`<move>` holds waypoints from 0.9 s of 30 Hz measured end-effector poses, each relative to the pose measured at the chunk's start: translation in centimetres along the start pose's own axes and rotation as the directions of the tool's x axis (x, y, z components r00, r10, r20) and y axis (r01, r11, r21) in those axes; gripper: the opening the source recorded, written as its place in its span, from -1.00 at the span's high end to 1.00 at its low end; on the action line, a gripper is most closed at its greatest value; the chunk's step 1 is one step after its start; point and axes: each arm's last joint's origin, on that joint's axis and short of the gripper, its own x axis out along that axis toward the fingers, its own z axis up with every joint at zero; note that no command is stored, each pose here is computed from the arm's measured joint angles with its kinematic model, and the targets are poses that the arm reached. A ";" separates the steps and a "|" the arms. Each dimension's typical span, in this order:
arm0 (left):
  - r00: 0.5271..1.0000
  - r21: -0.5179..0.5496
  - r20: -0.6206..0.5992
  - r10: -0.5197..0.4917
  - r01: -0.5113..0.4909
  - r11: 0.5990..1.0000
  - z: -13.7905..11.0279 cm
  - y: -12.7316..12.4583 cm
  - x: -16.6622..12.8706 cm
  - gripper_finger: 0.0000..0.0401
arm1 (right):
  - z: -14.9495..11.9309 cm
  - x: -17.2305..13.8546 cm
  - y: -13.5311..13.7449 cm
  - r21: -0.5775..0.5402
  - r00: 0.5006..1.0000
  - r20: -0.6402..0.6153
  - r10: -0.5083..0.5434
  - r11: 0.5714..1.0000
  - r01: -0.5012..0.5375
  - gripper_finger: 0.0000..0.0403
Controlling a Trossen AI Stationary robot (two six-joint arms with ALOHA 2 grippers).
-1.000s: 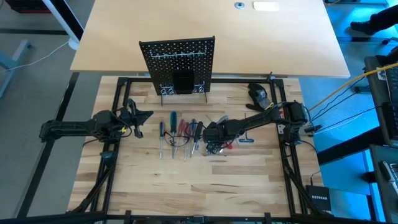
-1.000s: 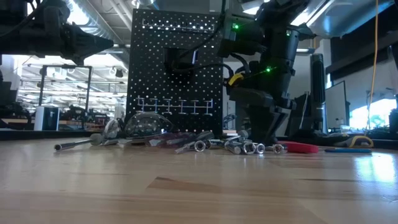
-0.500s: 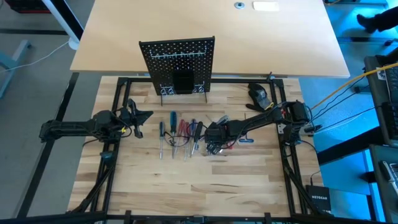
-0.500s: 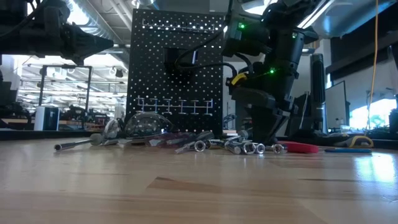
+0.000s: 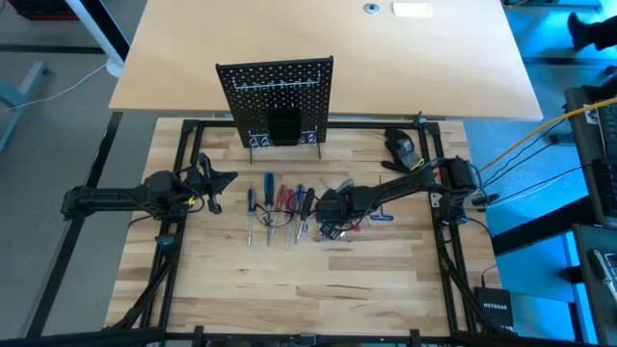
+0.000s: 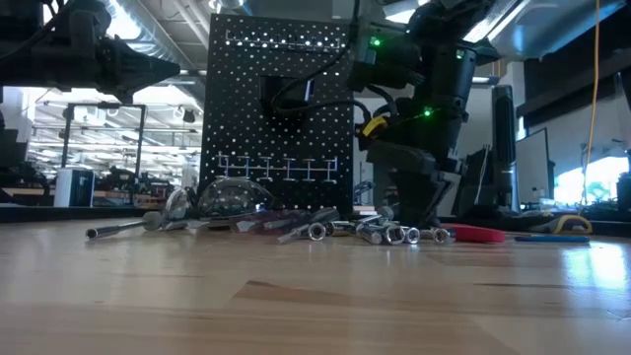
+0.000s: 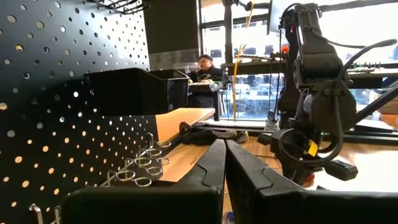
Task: Hang tools onto peg board
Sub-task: Put the right metal extension bar into the black bin on the peg board
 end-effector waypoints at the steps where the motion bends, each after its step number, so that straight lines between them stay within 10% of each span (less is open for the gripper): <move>1: 1.000 0.000 0.000 0.000 0.000 1.000 0.0 0.0 0.0 0.99 | 0.3 -0.2 0.1 -0.005 1.000 0.004 -0.004 1.000 0.004 0.77; 12: 1.000 -0.008 0.000 0.000 0.000 1.000 0.0 0.0 0.0 0.99 | 3.1 -4.8 0.7 -0.108 0.996 0.041 -0.078 0.991 0.082 0.78; 27: 1.000 -0.008 0.000 0.000 0.000 1.000 0.0 0.0 0.0 0.99 | 10.0 -14.4 0.7 -0.208 0.898 0.423 -0.118 0.952 0.223 0.75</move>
